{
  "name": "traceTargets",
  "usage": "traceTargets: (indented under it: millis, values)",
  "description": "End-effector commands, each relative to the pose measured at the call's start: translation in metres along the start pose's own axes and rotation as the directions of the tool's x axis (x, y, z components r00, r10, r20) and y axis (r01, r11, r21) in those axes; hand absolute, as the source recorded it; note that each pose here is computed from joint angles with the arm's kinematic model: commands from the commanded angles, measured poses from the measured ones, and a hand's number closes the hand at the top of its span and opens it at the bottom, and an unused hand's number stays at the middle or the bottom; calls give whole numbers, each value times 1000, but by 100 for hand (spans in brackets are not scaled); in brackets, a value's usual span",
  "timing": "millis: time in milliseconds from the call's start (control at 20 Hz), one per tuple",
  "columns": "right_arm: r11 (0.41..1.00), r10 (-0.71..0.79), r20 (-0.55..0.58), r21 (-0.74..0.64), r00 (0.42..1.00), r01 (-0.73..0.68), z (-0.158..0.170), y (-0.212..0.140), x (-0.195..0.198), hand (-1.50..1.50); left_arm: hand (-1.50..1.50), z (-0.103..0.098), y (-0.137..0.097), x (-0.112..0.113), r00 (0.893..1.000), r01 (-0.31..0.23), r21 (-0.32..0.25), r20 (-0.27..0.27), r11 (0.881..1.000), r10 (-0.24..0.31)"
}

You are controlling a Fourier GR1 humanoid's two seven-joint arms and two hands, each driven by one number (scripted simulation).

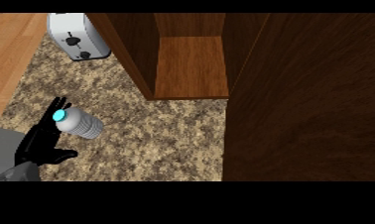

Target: Pick up the bottled water, place it into the cabinet and close the cabinet

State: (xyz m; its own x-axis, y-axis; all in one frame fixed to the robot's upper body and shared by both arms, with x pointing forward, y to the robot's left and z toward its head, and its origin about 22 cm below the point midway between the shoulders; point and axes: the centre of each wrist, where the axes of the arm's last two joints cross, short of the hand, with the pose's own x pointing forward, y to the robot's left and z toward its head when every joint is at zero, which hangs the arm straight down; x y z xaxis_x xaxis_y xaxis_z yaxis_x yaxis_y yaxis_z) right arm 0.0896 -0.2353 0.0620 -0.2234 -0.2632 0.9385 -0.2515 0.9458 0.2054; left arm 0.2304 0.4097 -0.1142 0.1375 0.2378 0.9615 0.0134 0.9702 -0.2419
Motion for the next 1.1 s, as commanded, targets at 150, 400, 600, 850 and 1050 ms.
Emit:
traceTargets:
  millis: [150, 400, 600, 850, 1050]
  values:
    - [1000, 27, 2, 6, 1000, -27, 0, -3, 5, -150, -150, -6, -5, -11, 999, -51, -37, 17, 998, 51]
    - [1000, 8, 4, 2, 1000, -8, -7, 5, -9, -150, -150, -9, -3, -6, 996, -83, -60, 36, 995, 85]
    - [1000, -8, 25, 21, 1000, 8, -6, 1, 3, -150, -150, -12, -21, -23, 987, -158, -85, -1, 984, 159]
    - [999, -36, -12, 9, 999, 36, -12, 4, -14, -150, -150, -6, -30, -38, 970, -241, -131, -22, 962, 241]
    - [999, -32, -14, 5, 999, 32, -10, 12, -6, -150, -150, -14, -31, -32, 968, -252, -168, -45, 953, 248]
